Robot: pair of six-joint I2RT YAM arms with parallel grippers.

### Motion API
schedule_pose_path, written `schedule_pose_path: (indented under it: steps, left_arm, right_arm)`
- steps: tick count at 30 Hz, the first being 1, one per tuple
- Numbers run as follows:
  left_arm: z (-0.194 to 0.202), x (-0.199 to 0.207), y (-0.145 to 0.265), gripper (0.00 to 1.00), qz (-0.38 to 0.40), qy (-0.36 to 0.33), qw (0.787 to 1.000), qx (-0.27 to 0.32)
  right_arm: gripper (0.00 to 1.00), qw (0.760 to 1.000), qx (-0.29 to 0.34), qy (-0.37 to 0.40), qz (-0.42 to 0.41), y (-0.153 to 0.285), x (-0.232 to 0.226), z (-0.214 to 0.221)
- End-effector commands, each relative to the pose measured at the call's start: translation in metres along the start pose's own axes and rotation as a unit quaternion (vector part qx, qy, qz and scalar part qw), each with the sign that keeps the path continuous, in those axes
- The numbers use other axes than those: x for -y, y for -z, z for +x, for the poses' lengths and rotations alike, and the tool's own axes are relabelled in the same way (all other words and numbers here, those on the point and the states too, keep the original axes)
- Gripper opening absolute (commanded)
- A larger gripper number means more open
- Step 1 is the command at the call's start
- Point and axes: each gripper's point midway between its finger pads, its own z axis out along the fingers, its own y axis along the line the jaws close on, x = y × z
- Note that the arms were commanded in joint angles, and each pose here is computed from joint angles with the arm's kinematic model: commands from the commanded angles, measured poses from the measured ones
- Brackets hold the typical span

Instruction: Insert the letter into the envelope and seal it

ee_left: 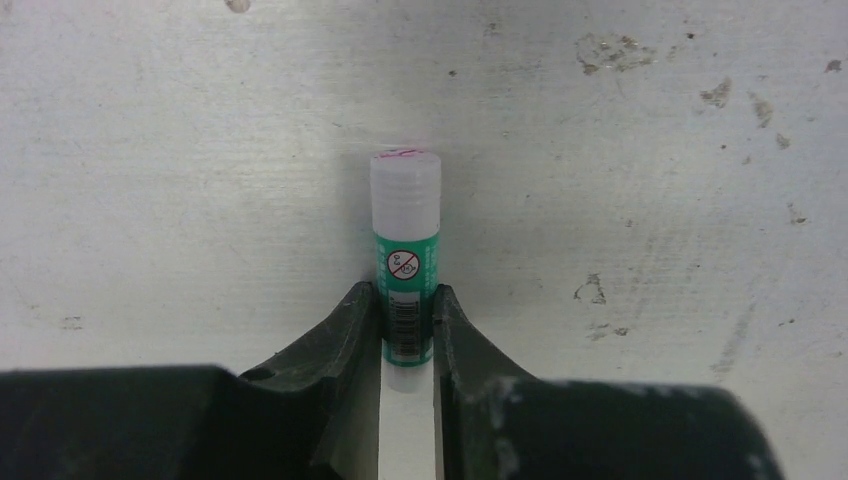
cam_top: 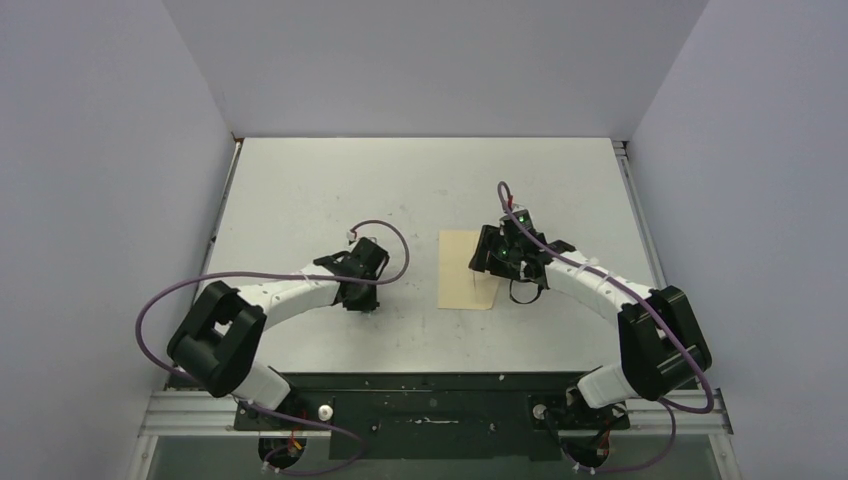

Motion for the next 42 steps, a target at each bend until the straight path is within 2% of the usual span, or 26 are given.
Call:
schedule_pose_path:
  steps: [1,6,11,17,21,23,28,34,42]
  left_arm:
    - [-0.011,0.013,-0.001,0.01,0.003,-0.026,0.999,0.021]
    - [-0.032,0.038,0.008,0.00,0.044,-0.064,0.996,0.047]
    - [-0.058,0.081,0.039,0.00,0.147,-0.107,0.978,0.100]
    - [-0.060,0.132,0.087,0.00,0.323,-0.193,0.913,0.154]
    - [-0.059,0.144,0.108,0.00,0.374,-0.237,0.879,0.178]
    - [-0.058,0.148,0.112,0.00,0.386,-0.249,0.869,0.182]
    - [-0.059,0.152,0.118,0.00,0.398,-0.263,0.859,0.185]
    - [-0.057,0.155,0.131,0.00,0.421,-0.278,0.841,0.196]
    - [-0.057,0.152,0.135,0.00,0.417,-0.289,0.838,0.203]
  right_arm:
    - [0.58,1.000,0.025,-0.002,-0.015,0.006,-0.012,-0.014]
    - [0.65,0.999,0.021,0.002,-0.042,0.011,-0.025,-0.018]
    - [0.76,0.994,-0.003,0.027,-0.109,0.018,-0.048,-0.012]
    - [0.84,0.976,-0.038,0.059,-0.208,0.029,-0.088,0.003]
    - [0.88,0.963,-0.055,0.068,-0.253,0.036,-0.113,0.008]
    - [0.88,0.958,-0.060,0.068,-0.272,0.039,-0.122,0.008]
    - [0.84,0.945,-0.050,0.067,-0.317,0.052,-0.139,0.001]
    - [0.80,0.946,-0.051,0.061,-0.313,0.049,-0.141,-0.002]
    - [0.49,0.938,-0.074,0.055,-0.333,0.055,-0.146,0.005]
